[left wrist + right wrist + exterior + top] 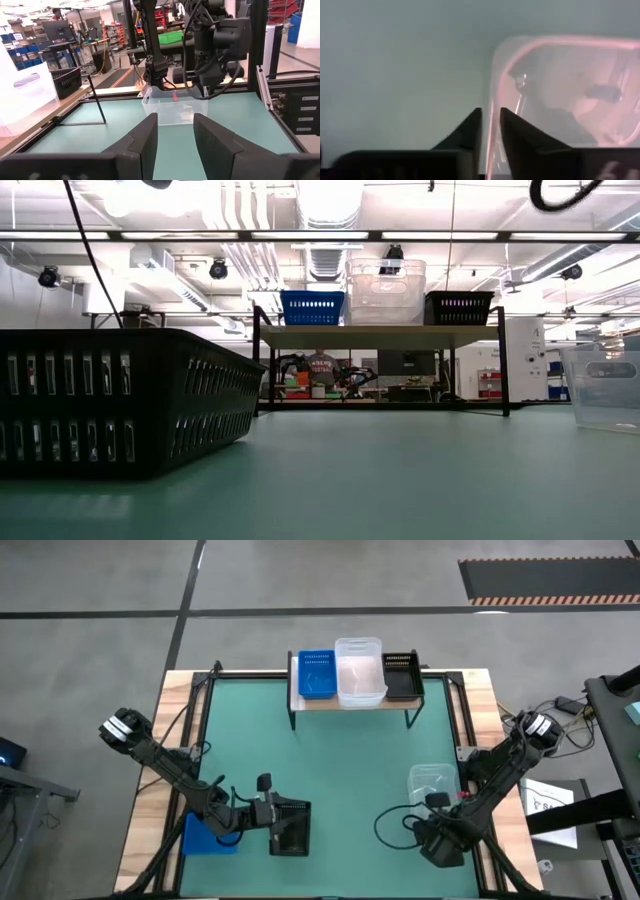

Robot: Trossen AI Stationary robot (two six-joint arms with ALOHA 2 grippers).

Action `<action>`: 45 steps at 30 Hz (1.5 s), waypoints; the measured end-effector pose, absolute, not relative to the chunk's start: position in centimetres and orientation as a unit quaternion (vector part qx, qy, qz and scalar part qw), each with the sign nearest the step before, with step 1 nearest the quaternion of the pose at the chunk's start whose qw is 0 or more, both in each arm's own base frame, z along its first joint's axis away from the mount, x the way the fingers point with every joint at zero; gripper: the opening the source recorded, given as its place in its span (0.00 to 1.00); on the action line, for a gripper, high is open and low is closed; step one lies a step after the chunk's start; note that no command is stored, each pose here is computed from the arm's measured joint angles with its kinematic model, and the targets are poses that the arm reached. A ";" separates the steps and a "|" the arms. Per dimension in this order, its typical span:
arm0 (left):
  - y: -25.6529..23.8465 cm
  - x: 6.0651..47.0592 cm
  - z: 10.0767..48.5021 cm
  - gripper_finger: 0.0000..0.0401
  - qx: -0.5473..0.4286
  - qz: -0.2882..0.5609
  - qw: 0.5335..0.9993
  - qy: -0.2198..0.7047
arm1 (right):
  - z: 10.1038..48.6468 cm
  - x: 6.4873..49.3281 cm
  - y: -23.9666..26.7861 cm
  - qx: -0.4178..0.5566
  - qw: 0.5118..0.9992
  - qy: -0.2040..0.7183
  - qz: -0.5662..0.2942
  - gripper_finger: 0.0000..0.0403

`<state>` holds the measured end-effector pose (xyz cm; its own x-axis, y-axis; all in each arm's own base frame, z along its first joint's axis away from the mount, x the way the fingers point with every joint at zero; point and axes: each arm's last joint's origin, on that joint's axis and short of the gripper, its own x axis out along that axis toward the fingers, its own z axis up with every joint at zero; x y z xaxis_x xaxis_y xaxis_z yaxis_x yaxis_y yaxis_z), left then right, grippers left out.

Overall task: Stack baskets on shelf by color
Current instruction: Stack the transparent bin on the transparent bin on the shelf

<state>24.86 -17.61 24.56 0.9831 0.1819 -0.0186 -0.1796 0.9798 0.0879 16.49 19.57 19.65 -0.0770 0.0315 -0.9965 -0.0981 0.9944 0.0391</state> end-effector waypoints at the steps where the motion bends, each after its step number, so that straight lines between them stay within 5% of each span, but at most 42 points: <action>1: -17.6 24.9 24.5 0.28 0.044 0.091 0.995 0.013 | 19.9 16.6 19.7 -0.026 0.682 0.729 0.056 0.11; 4: -17.6 24.9 24.6 0.28 0.065 0.091 0.994 0.015 | 21.3 17.3 20.1 -0.037 0.706 0.704 0.077 0.04; 17: -15.9 23.2 28.0 0.28 0.227 0.182 0.956 0.018 | 34.1 23.3 20.2 -0.111 0.861 0.476 0.142 0.02; 23: -14.3 21.2 29.7 0.28 0.211 0.235 0.949 0.015 | 40.0 24.6 18.2 -0.193 0.908 0.360 0.090 0.02; 35: -12.8 19.0 29.3 0.28 0.210 0.231 0.950 0.012 | 47.9 27.5 8.3 -0.237 0.926 0.293 -0.032 0.02; 45: -12.6 18.8 29.4 0.28 0.211 0.231 0.950 0.013 | 47.6 28.8 -2.8 -0.254 0.861 0.411 -0.161 0.02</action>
